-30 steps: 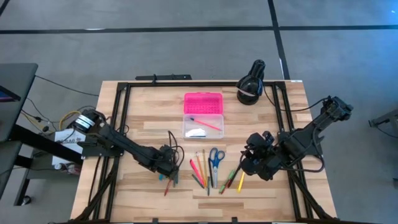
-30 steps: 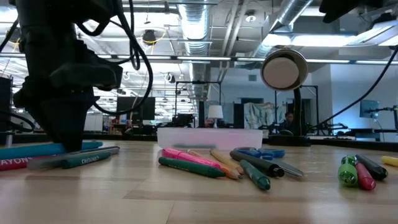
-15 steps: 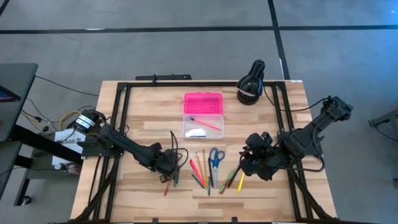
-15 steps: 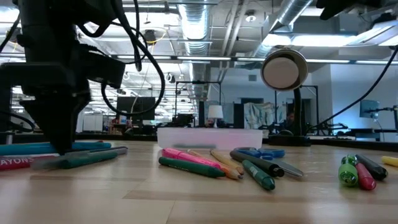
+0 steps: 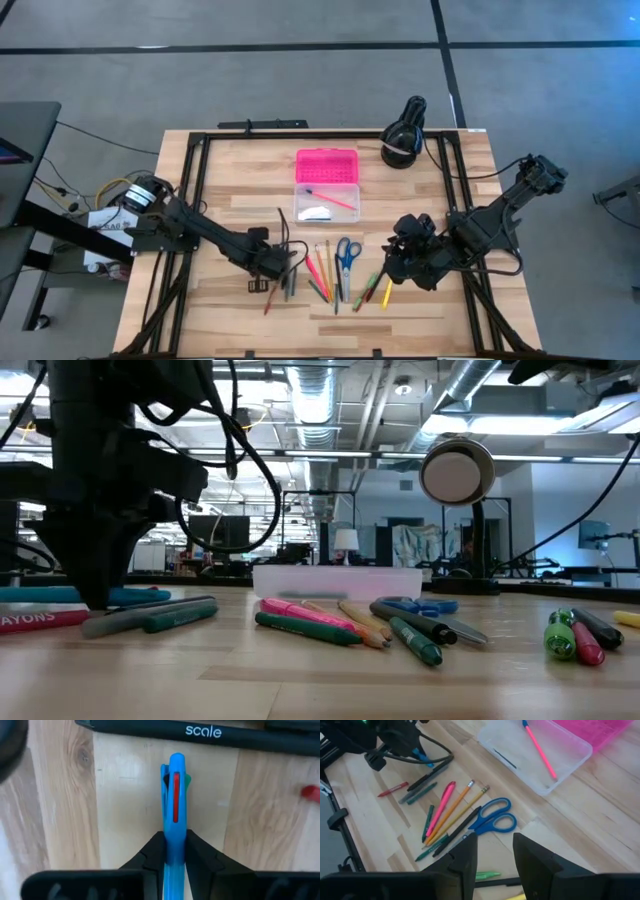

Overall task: Pick & place school supplies into a supply box
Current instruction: Put the blue pen into the pink supply box

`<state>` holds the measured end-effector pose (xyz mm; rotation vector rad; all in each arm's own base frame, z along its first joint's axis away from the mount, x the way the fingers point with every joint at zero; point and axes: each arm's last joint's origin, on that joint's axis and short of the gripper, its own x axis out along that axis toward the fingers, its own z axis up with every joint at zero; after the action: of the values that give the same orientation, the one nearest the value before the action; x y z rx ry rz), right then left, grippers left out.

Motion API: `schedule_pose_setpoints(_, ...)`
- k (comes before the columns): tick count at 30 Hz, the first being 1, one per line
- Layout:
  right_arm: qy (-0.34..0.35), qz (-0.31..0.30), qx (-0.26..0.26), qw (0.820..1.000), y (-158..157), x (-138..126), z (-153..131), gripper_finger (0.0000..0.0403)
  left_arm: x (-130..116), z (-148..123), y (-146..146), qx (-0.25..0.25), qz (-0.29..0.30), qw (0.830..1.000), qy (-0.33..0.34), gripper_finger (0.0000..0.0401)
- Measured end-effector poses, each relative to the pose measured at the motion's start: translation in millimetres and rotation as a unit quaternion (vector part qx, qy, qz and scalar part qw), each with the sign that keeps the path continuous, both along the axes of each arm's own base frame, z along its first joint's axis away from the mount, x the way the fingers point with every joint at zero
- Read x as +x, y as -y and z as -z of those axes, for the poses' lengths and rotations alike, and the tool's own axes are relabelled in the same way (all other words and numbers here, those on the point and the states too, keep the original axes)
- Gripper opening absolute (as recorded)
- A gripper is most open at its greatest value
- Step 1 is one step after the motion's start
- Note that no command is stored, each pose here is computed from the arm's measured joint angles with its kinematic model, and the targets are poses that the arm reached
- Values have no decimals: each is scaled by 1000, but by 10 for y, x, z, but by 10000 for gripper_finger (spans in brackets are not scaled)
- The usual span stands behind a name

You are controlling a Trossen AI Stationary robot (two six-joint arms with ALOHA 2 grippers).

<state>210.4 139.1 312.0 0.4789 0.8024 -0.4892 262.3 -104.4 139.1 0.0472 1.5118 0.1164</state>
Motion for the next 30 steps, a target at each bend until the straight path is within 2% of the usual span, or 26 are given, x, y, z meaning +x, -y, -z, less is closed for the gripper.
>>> schedule_pose_setpoints(3,0,0,0,1000,0,0,0,118,32,-133,-65,35,16,999,-26,40)
schedule_pose_setpoints(9,-2,0,-3,1000,5,-4,2,118,239,-523,-198,88,37,995,-15,50)
schedule_pose_setpoints(13,-3,1,-4,1000,7,-5,3,118,458,-800,-353,113,50,992,35,49)
schedule_pose_setpoints(18,-2,1,-3,1000,6,-4,2,118,707,-1044,-707,130,57,985,94,45)
schedule_pose_setpoints(24,11,3,2,1000,-5,15,-9,118,897,-1143,-1168,133,54,977,161,50)
schedule_pose_setpoints(30,25,9,-2,1000,-13,36,-15,118,1116,-1089,-1387,127,92,962,224,50)
